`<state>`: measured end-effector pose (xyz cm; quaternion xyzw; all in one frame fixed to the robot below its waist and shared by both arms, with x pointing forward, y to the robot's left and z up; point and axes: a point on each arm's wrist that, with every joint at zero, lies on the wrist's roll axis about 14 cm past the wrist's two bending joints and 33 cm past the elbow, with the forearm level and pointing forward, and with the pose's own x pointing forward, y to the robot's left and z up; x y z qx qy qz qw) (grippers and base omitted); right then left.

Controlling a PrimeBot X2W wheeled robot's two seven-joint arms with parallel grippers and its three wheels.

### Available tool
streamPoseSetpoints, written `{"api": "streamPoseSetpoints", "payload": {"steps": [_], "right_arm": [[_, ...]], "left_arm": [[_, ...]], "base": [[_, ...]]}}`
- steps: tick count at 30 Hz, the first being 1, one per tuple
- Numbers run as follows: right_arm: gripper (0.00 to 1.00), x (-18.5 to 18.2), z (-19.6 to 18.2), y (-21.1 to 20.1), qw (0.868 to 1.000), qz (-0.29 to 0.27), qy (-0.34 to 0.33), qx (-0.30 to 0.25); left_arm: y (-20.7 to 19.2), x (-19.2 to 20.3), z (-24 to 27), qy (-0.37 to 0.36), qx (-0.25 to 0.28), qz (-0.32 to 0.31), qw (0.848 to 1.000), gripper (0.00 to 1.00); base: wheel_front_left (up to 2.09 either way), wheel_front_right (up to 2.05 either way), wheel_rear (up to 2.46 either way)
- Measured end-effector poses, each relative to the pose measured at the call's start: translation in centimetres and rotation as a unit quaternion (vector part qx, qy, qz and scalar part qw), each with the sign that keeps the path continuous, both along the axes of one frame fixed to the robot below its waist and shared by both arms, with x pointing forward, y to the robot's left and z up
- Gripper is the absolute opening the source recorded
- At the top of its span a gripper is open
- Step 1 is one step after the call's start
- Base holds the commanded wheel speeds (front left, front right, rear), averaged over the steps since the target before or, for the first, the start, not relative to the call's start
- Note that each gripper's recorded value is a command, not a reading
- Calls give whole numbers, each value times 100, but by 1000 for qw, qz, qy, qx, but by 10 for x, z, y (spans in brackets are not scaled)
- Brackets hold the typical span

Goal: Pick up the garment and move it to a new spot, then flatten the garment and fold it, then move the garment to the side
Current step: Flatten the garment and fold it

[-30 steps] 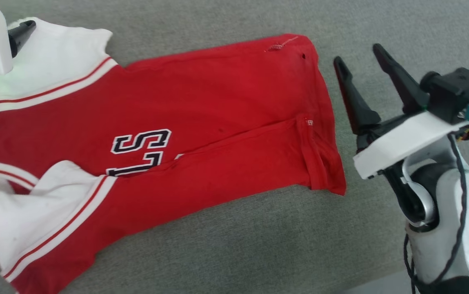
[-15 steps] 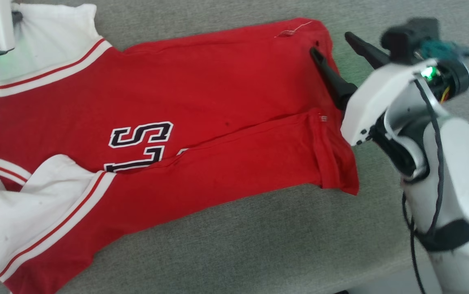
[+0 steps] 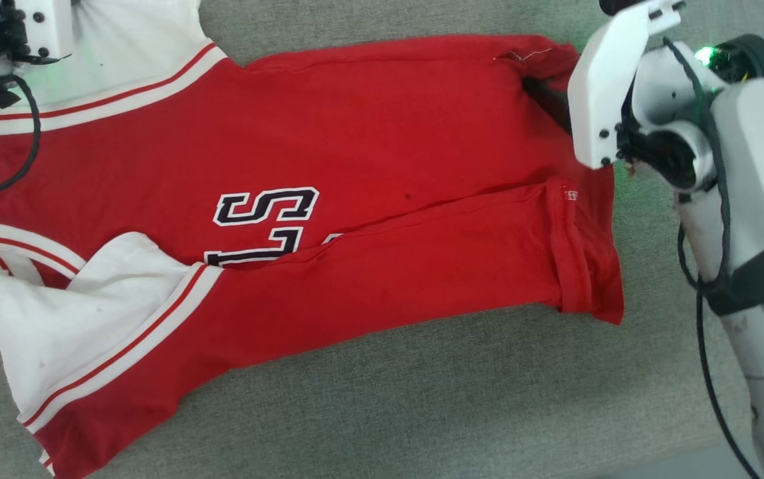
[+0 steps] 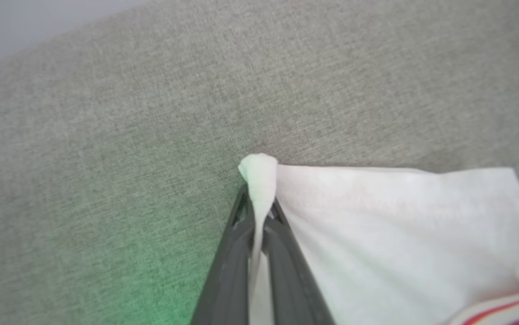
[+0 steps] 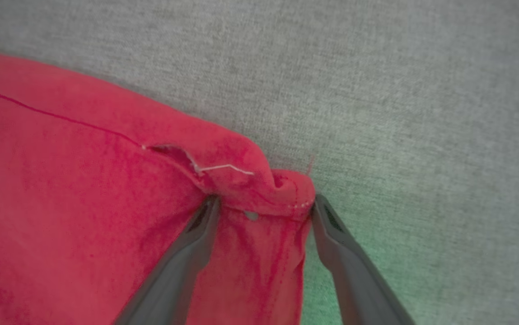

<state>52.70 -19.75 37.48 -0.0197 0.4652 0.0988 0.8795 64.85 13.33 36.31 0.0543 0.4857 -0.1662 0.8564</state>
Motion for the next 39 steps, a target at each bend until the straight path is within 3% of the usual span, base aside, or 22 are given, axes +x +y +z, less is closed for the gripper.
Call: {"api": "streamPoseSetpoints", "payload": {"steps": [1, 2, 3, 9, 20, 32, 39], "right_arm": [[70, 0, -2, 1, 1000, 3, 15, 0], [7, 0, -2, 3, 1000, 7, 27, -3], [0, 0, -2, 4, 999, 10, 33, -5], [0, 4, 6, 8, 999, 19, 28, -3], [0, 4, 57, 13, 996, 48, -72, 7], [0, -31, 91, 19, 992, 78, -103, 13], [0, -65, 82, 18, 994, 74, -70, 26]], "left_arm": [[-1, 0, 1, -1, -1, 0, 1000, 0], [-1, 0, 1, -2, -1, 1, 1000, 0], [-1, 0, 2, -4, -2, 1, 1000, 0], [3, -2, 15, -22, -5, 1, 1000, 0], [21, -15, 83, -77, 6, -18, 997, 0], [44, -76, 115, -72, 36, -25, 996, 0], [38, -134, 101, -21, 22, -17, 999, 0]], "base": [[0, 0, 0], [0, 0, 0], [0, 0, 0], [0, 0, 0], [0, 0, 0], [0, 0, 0], [0, 0, 0]]}}
